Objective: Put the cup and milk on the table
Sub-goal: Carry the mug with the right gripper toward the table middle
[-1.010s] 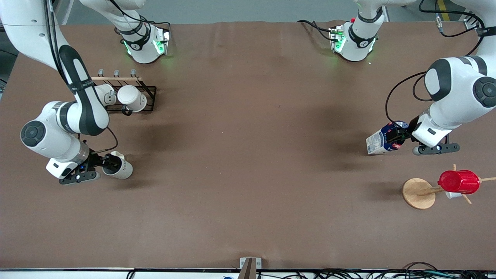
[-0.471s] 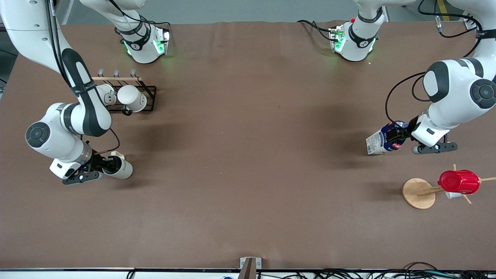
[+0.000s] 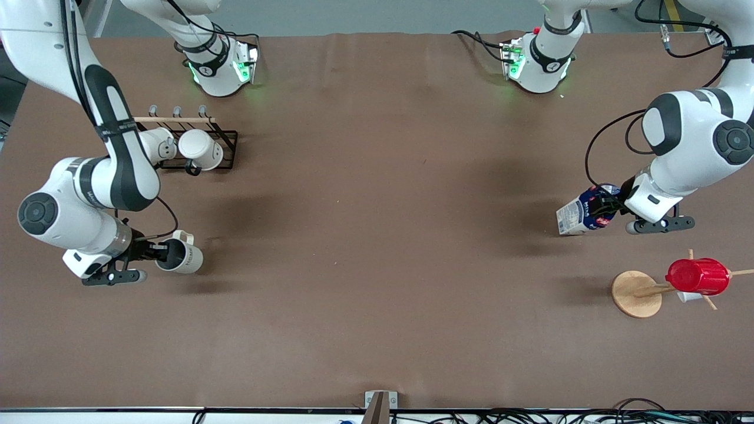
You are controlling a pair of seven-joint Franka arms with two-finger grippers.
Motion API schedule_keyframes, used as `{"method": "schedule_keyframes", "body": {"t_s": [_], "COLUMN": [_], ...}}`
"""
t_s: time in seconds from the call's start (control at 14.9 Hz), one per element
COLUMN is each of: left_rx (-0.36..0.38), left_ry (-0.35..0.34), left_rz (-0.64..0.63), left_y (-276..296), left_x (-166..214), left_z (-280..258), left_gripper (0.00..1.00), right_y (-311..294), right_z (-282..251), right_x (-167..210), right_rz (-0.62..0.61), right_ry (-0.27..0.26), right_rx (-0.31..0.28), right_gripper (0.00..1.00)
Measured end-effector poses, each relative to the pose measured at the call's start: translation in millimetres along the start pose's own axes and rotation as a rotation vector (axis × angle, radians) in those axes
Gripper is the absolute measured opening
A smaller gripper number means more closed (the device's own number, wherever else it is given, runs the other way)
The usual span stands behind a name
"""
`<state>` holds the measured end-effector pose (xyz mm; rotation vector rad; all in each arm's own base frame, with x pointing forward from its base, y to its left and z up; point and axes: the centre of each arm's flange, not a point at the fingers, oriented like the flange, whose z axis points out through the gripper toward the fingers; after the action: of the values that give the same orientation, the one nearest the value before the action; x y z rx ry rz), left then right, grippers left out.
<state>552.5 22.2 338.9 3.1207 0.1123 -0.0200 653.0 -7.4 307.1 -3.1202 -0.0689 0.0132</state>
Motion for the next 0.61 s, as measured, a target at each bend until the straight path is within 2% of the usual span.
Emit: {"method": "schedule_keyframes", "body": {"t_s": [0.13,0.27,0.47,0.61], "left_rx": [0.000,0.000,0.000,-0.001], "left_ry": [-0.002,0.000,0.005,0.012], "left_rz": [-0.009,-0.013,-0.013,-0.011], "left_y": [-5,-8,-8,-7], "left_x": [0,0,0,1], "left_z": [1,0,-1,-3], "left_gripper": [0.51,0.37,0.36,0.36], "right_y": [-65,-150,-270,-335], "right_z": [-28,-40,-38,-27], "right_x": [10,7,-19,-39], "right_rz": [0.038,0.022,-0.078,-0.101], "right_ry": [0.025,0.048,0.054,0.048], "right_rx": [0.005,0.012,0.020,0.022], "right_gripper": [0.04,0.04,0.04,0.04]}}
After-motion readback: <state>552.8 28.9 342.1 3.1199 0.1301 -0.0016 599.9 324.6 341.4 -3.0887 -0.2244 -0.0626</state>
